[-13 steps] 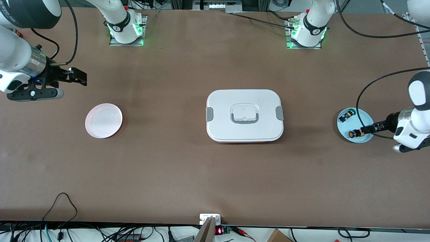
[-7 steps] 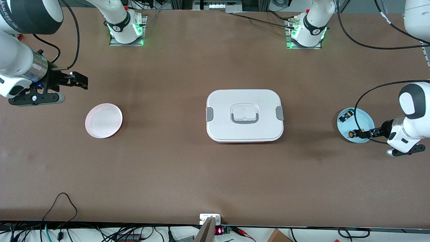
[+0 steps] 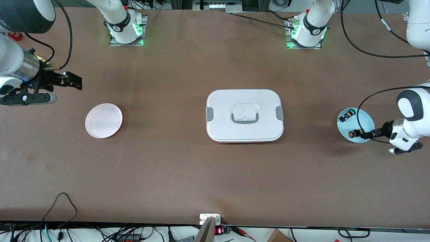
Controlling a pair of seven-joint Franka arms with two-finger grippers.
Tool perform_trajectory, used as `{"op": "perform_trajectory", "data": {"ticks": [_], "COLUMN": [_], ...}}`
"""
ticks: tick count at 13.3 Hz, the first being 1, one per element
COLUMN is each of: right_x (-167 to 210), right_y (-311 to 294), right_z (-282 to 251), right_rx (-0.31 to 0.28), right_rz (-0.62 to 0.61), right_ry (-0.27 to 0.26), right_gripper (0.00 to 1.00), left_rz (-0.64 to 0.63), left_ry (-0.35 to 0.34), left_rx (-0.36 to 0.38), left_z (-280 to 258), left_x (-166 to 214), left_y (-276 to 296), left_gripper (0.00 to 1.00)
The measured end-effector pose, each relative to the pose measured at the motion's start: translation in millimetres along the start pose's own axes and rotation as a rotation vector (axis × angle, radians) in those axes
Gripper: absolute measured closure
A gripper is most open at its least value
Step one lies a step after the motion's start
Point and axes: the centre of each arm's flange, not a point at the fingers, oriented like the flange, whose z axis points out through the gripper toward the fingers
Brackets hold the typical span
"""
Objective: Transfer orange switch to right arm and place
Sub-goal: 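Lower the left gripper over the orange switch in the blue dish, then close the left gripper on the orange switch and lift it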
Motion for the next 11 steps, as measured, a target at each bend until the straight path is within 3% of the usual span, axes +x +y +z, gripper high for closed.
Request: {"op": "perform_trajectory", "data": {"ticks": [11], "right_x": [16.6], "right_y": [-16.0], "right_z": [31.1], "right_rx": [-0.009], "right_rz": [-0.031], "right_ry": [-0.061], "right_gripper": [0.0], "left_rz": [0.013], "left_ry": [-0.048], "left_rx": [-0.033], "left_z": [26.3], "left_x": [-10.0], "left_y": [1.1], "left_gripper": [0.0]}}
